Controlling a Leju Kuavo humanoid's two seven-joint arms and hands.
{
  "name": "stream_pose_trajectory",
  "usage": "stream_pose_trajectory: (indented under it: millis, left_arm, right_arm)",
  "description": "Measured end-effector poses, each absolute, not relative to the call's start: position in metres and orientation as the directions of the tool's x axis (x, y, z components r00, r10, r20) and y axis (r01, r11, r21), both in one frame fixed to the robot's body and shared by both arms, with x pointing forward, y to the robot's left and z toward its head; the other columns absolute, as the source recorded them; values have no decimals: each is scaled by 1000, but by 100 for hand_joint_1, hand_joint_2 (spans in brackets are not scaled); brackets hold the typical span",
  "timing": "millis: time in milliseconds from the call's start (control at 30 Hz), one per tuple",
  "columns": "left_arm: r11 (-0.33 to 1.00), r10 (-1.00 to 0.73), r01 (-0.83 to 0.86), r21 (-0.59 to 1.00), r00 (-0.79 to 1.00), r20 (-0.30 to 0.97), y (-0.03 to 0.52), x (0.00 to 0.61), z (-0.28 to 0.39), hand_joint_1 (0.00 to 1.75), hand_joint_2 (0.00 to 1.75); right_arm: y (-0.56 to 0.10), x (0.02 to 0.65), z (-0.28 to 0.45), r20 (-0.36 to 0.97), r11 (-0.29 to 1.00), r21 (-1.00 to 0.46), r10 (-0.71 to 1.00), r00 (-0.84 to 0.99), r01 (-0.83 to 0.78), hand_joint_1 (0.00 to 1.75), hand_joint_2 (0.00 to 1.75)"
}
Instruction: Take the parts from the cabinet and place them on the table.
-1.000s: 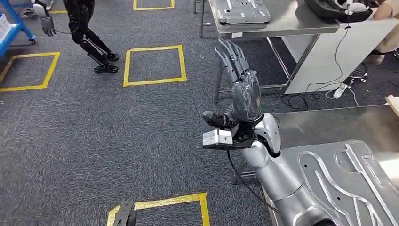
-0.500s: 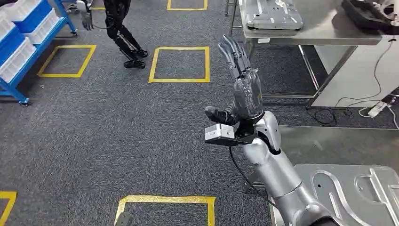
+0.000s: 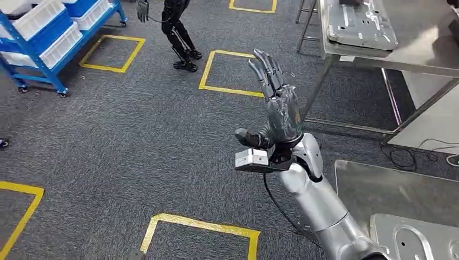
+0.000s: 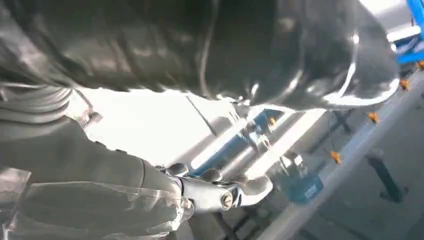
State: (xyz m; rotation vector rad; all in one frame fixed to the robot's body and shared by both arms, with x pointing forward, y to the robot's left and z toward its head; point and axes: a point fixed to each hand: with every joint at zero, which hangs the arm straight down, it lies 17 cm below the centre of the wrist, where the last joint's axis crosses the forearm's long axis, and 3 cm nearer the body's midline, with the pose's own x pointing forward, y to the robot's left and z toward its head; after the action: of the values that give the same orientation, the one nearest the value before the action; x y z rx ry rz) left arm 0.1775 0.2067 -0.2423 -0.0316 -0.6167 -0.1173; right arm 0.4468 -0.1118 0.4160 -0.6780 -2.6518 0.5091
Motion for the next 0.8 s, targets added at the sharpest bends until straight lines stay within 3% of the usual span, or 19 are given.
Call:
stream_pose_trajectory:
  millis: [800]
  left_arm:
    - [973,-202,232,3,840,504,206,140,-255,0,0]
  right_arm:
    - [-132,450,393,272,802,-434,551,-789,410,0,0]
